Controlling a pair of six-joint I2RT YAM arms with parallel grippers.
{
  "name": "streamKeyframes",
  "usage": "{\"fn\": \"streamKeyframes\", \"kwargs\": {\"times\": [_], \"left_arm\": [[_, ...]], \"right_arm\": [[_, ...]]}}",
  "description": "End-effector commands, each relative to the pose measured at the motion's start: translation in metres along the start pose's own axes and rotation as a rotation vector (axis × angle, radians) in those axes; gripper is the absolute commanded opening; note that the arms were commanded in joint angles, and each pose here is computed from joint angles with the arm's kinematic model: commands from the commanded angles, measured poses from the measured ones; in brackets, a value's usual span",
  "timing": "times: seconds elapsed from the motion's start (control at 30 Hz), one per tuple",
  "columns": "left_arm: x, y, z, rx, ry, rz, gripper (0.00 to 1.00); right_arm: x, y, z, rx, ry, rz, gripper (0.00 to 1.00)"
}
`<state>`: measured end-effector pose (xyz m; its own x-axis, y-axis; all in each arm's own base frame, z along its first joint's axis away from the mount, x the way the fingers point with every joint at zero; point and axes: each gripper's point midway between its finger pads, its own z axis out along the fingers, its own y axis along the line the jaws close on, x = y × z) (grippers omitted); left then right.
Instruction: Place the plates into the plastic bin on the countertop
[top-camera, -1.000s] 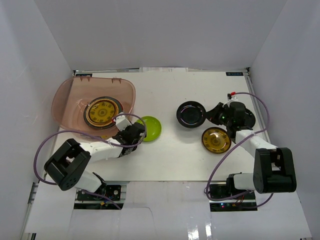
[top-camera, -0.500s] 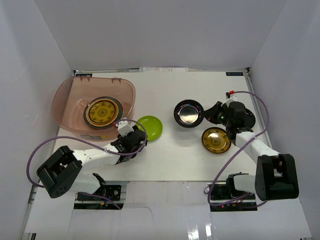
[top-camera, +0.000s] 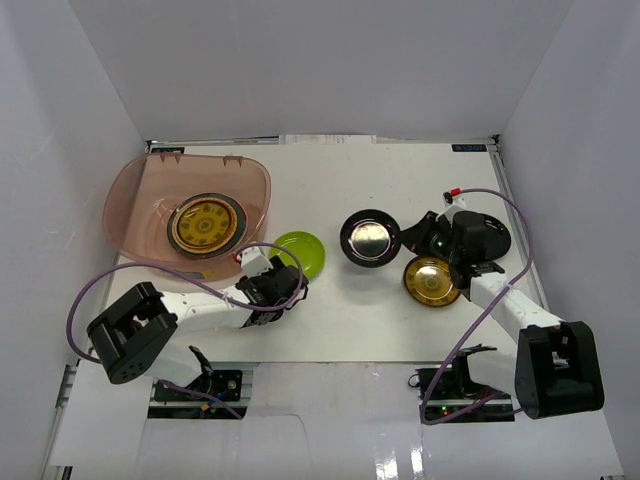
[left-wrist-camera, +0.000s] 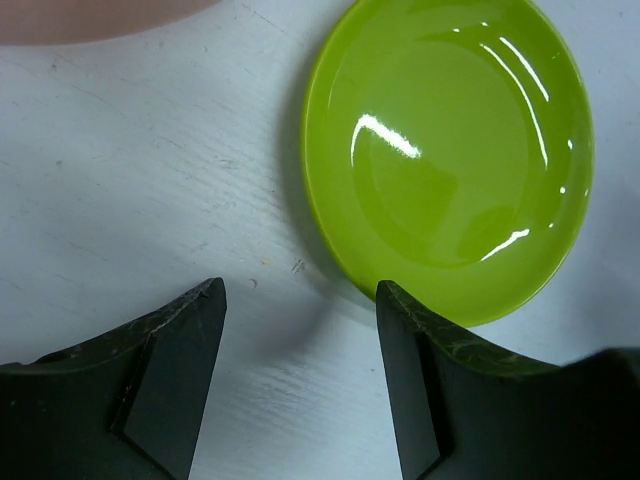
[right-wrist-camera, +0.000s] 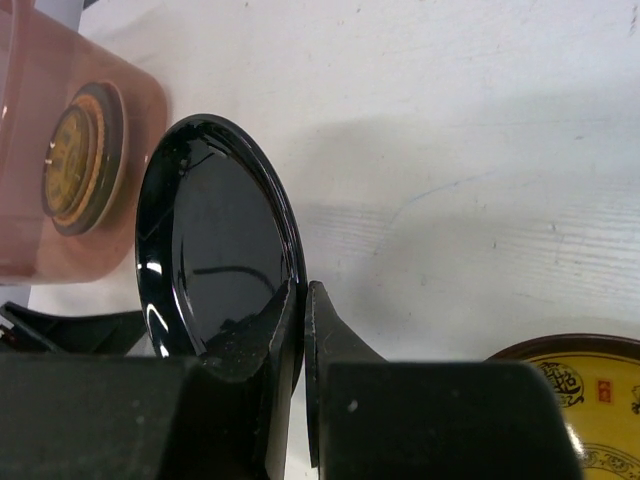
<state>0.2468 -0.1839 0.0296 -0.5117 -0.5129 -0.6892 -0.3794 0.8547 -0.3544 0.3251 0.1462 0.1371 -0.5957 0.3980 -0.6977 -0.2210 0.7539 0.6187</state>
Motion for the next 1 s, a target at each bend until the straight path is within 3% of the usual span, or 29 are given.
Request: {"fn": "streamKeyframes", "kwargs": {"times": [0.0, 0.17, 0.33, 0.43, 0.53, 0.83, 0.97], "left_arm": [[0.011, -0.001, 0.002, -0.023, 0.021, -0.074, 0.73], [0.011, -0.011, -0.001, 0.028, -0.007, -0.106, 0.75], [0.019, -0.013, 0.011, -0.019, -0.007, -0.059, 0.73], [0.027, -0.014, 0.022, -0.056, -0.004, -0.021, 0.61], [0.025, -0.017, 0.025, -0.062, -0.022, -0.015, 0.55], [0.026, -0.013, 0.025, -0.057, -0.014, 0.028, 0.02], [0.018, -0.023, 0.014, -0.006, -0.016, 0.038, 0.0]], "right_arm": [[0.003, 0.015, -0.002, -0.065, -0.001, -0.041, 0.08], [0.018, 0.014, 0.001, -0.069, 0.03, -0.046, 0.08], [0.024, 0.015, 0.0, -0.083, 0.042, -0.046, 0.08], [0.023, 0.021, -0.004, -0.095, 0.031, -0.052, 0.08], [0.019, 0.027, -0.011, -0.104, 0.013, -0.062, 0.08], [0.004, 0.036, -0.037, -0.083, -0.063, -0.093, 0.08], [-0.004, 0.041, -0.05, -0.071, -0.096, -0.102, 0.08]]}}
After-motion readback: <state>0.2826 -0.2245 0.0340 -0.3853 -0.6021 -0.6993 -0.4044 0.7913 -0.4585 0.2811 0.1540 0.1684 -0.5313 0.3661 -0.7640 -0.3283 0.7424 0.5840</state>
